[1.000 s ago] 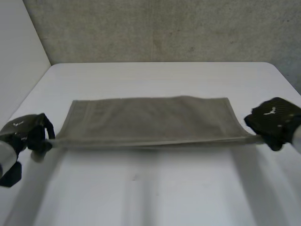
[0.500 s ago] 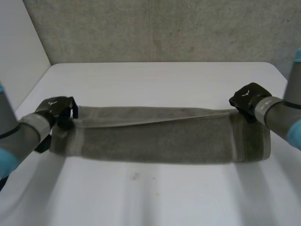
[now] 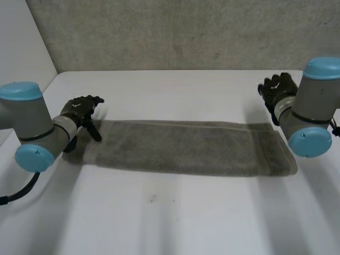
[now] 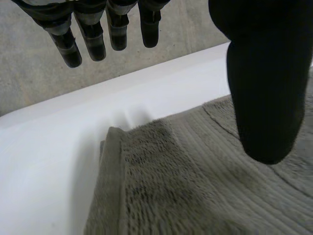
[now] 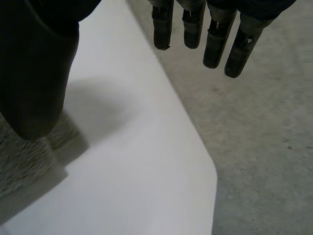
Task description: Fold the towel.
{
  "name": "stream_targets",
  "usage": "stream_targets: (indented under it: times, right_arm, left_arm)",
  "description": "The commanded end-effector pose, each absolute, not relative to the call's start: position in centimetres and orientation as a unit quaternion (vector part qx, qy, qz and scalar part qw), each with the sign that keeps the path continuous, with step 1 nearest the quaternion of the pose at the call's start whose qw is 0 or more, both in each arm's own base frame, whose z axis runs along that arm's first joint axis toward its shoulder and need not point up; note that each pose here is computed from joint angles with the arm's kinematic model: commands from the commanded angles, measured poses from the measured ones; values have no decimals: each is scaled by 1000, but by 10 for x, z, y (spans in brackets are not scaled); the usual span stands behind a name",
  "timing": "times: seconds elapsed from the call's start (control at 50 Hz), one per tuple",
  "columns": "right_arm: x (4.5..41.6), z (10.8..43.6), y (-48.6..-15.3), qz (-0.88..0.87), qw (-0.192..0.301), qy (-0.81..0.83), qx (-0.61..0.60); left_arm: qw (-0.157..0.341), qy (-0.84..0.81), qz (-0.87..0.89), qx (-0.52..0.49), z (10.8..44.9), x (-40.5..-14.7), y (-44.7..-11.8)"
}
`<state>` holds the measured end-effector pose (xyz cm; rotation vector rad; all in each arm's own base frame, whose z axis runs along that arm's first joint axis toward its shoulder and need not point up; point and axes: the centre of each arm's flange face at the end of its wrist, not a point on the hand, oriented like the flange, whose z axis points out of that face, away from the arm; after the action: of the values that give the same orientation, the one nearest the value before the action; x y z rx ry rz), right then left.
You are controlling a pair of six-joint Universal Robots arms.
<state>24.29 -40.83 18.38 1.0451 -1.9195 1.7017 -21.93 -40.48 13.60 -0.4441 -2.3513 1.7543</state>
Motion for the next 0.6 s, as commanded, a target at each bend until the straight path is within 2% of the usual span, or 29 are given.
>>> stream_targets:
  times: [0.02, 0.12, 0.18, 0.22, 0.28, 0.46, 0.5, 0.6]
  right_arm:
    - [229, 216, -386, 624, 133, -709, 301]
    - [208, 217, -341, 596, 105, -731, 315]
    - [204, 214, -331, 587, 95, -737, 322]
    - [197, 198, -307, 553, 68, -759, 336]
    - [188, 182, -296, 528, 53, -778, 337]
    - [178, 151, -286, 506, 30, -794, 337]
    - [176, 135, -289, 500, 33, -796, 338]
    - [173, 124, -301, 506, 43, -793, 336]
  left_arm:
    - [97, -802, 576, -127, 153, -209, -375]
    - [104, -805, 571, -121, 173, -201, -328]
    - [105, -799, 579, -123, 176, -200, -318]
    - [108, -784, 599, -124, 178, -199, -300]
    - [111, -773, 613, -126, 177, -200, -294]
    - [117, -729, 662, -132, 183, -204, -285]
    - [117, -729, 662, -133, 183, -204, -285]
    - [118, -729, 661, -133, 182, -205, -285]
